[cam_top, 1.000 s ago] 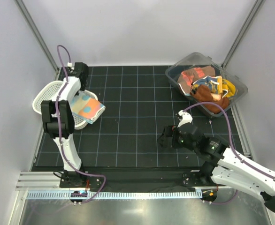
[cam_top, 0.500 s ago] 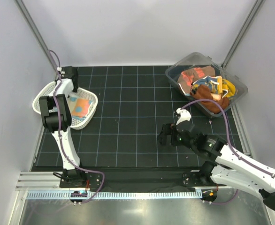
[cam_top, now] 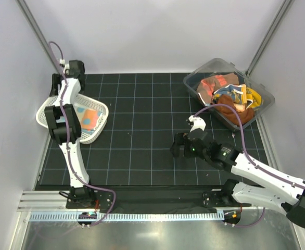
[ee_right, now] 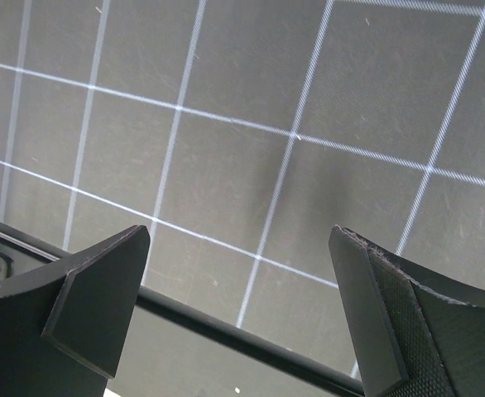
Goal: Fold and stack the towels
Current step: Neatly place the folded towel into the bin, then grab crumpled towel
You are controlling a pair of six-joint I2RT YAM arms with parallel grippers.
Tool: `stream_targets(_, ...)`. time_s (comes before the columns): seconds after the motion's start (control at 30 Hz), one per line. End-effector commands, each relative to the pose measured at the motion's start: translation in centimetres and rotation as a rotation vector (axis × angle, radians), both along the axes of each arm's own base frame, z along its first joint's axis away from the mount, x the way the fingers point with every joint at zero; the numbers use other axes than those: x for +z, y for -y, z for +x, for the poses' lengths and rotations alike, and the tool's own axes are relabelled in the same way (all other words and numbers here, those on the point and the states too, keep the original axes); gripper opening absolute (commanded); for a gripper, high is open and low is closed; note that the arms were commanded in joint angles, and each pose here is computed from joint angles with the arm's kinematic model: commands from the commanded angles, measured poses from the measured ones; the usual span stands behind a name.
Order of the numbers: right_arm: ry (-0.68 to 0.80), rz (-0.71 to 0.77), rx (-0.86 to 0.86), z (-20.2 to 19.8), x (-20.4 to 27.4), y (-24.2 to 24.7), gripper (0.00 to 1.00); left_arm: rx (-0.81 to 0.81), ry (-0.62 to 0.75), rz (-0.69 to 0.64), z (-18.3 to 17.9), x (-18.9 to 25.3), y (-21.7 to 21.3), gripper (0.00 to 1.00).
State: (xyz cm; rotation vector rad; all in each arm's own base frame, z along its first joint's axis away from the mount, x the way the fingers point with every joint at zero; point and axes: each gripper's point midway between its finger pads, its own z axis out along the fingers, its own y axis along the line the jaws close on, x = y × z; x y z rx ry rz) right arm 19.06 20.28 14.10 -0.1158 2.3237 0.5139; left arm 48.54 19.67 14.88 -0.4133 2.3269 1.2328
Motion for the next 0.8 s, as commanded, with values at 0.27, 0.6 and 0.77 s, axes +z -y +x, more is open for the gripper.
stream_targets(0.27,0.168,-0.076,-0.421,15.0,11.6,4.4,1.00,-0.507,0.393,-0.618,-4.4,13.1,26.0,1.00)
stream_targets(0.6,0.051,-0.199,-0.868,24.8,11.1,21.9,1.00,-0.855,0.217,-1.101,-17.6,10.2,39.5,1.00)
stream_targets(0.77,-0.084,-0.213,-0.933,26.9,6.4,25.5,0.98,-0.907,0.166,-1.141,-20.2,8.2,41.4,0.99)
